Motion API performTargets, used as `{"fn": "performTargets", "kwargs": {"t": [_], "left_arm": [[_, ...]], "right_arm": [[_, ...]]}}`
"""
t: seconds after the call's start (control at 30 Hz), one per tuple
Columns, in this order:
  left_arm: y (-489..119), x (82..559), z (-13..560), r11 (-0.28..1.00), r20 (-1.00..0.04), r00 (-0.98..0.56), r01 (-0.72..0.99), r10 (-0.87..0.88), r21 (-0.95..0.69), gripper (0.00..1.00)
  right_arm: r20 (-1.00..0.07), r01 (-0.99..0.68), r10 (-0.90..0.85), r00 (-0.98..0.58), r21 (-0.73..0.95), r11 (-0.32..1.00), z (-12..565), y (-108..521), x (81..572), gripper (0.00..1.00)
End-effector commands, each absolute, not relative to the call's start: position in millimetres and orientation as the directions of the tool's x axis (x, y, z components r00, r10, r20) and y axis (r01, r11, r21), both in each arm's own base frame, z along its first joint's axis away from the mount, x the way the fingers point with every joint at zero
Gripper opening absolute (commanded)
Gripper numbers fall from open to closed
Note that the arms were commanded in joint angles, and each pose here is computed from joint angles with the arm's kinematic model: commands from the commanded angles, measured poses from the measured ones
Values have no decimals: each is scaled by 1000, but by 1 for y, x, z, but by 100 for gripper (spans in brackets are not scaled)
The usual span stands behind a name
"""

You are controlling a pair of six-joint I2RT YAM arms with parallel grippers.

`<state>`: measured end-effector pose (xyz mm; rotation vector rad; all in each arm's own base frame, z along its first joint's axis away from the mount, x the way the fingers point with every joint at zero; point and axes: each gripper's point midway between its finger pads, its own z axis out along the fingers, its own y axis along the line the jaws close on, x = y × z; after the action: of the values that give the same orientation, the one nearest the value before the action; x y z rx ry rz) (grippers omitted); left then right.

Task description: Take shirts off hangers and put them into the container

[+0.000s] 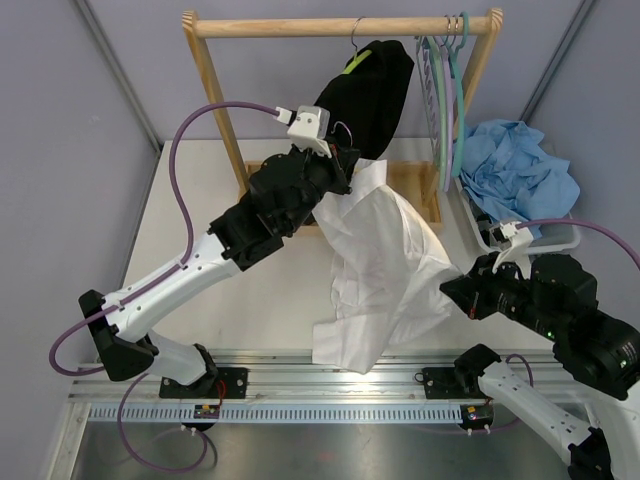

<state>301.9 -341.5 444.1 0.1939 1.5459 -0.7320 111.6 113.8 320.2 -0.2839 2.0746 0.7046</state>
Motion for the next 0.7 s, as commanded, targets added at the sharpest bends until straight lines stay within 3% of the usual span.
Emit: {"fn": "performTargets", "kwargs": {"t": [0.0, 0.23, 0.53, 0.67], "left_arm": [[-326, 301, 497, 774, -917, -28, 527, -398, -353, 0], [-238, 332, 556, 936, -927, 213, 244, -308, -255, 0], [-136, 299, 600, 973, -904, 373, -17, -209, -232, 0], [-103, 279, 603, 962, -893, 394, -67, -220, -266, 0]], "right_arm": [[-843, -462, 102, -528, 386, 798, 334, 112, 109, 0], [-841, -366, 151, -519, 379, 850, 337, 78, 88, 0], [-845, -116, 238, -479, 330, 937, 335, 30, 95, 0], [-862, 108, 303, -407, 284, 953, 339, -10, 100, 0]]}}
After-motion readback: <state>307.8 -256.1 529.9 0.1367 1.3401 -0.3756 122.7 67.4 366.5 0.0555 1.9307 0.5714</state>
